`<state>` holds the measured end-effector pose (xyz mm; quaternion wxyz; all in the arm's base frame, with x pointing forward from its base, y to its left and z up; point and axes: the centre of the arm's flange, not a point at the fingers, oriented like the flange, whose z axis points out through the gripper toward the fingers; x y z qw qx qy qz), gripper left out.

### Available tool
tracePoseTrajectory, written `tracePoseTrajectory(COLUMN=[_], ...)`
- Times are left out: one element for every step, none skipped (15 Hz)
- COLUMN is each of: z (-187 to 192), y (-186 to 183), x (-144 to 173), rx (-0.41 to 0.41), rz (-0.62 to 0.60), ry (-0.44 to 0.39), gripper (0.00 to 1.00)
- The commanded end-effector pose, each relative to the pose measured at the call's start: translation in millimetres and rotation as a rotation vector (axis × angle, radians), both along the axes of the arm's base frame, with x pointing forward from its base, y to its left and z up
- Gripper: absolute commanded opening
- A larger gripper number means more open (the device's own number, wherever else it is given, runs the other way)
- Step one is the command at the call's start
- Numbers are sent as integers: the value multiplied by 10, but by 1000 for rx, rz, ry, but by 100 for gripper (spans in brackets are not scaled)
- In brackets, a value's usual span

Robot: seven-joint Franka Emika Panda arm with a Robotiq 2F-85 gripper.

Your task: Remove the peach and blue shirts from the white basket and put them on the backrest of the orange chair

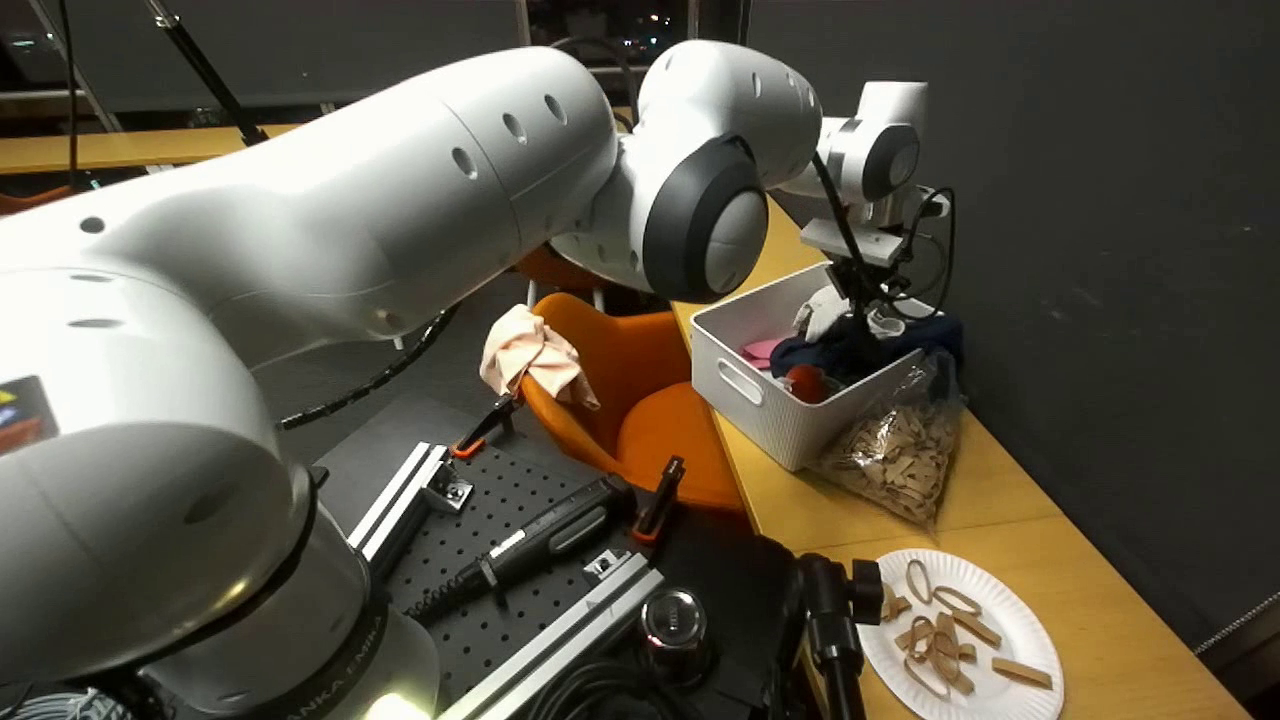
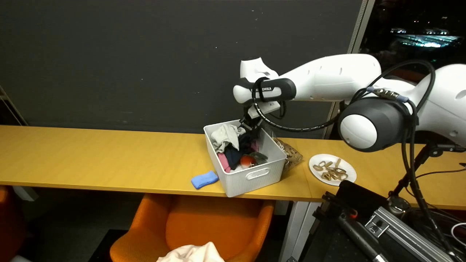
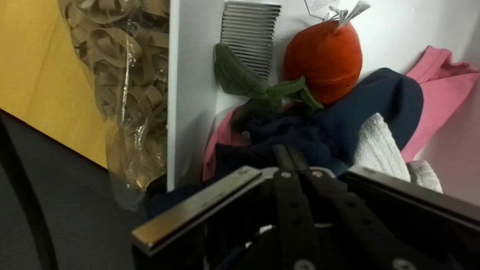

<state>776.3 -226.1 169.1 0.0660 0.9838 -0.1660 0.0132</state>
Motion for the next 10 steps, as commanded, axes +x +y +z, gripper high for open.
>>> tracePoseTrajectory(z=[564, 682, 839, 956, 1064, 1160, 1243, 1319, 1379, 1435], y=[266, 359, 539, 674, 848, 1008, 1189, 1381, 1583, 1785], x=[-198, -224, -297, -312, -319, -311, -298, -290, -278, -289], rx=[50, 51, 48, 47, 43, 44, 45, 43, 51, 52], rz=[-25, -21, -8, 3, 30, 54, 93, 125, 171, 209], ry=[42, 45, 46, 45, 46, 47, 56, 63, 79, 96], gripper=[0, 0, 0, 0, 0, 0, 0, 0, 0, 0])
